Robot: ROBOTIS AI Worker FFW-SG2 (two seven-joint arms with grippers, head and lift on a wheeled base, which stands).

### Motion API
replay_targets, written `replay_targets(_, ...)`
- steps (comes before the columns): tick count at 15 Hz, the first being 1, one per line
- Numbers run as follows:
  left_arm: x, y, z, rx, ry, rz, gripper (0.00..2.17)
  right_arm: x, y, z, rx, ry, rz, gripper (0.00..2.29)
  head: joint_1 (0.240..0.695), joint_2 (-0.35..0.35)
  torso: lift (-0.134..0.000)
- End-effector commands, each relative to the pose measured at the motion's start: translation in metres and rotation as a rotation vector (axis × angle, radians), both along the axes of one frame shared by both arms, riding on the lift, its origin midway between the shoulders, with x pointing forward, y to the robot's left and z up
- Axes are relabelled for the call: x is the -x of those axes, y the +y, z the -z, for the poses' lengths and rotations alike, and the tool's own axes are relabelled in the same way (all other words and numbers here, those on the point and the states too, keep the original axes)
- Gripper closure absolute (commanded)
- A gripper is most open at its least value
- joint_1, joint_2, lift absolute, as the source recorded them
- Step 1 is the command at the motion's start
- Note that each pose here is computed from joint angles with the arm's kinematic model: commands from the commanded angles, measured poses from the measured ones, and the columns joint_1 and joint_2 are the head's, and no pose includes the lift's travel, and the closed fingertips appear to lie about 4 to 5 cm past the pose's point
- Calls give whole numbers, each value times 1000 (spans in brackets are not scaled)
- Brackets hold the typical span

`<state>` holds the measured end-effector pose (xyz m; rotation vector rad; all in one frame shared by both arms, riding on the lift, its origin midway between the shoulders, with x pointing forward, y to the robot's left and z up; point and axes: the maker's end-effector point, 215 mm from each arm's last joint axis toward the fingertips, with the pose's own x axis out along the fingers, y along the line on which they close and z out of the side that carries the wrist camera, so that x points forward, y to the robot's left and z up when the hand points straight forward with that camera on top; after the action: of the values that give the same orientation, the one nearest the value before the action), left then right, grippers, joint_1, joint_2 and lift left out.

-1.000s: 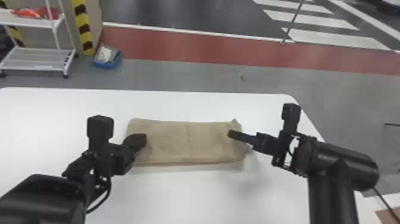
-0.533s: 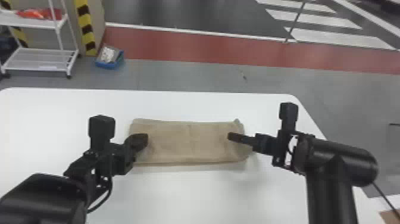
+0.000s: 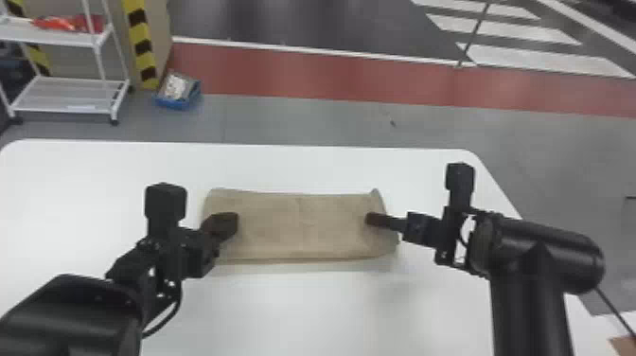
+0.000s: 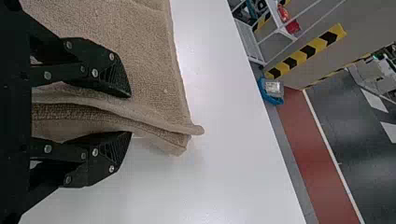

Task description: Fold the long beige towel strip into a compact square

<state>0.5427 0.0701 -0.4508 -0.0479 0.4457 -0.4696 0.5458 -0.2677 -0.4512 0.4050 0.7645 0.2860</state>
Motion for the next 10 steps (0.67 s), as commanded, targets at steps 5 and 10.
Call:
replay_targets(5,2,-4,6,-8,18,1,1922,7,24,-36,-198,-60,-31,1207,695,-183,-124)
replay_targets(10,6,-13,15,-10,36,15,1919,6,39,-65,-299,-119,-52,1204,695,-177,-124)
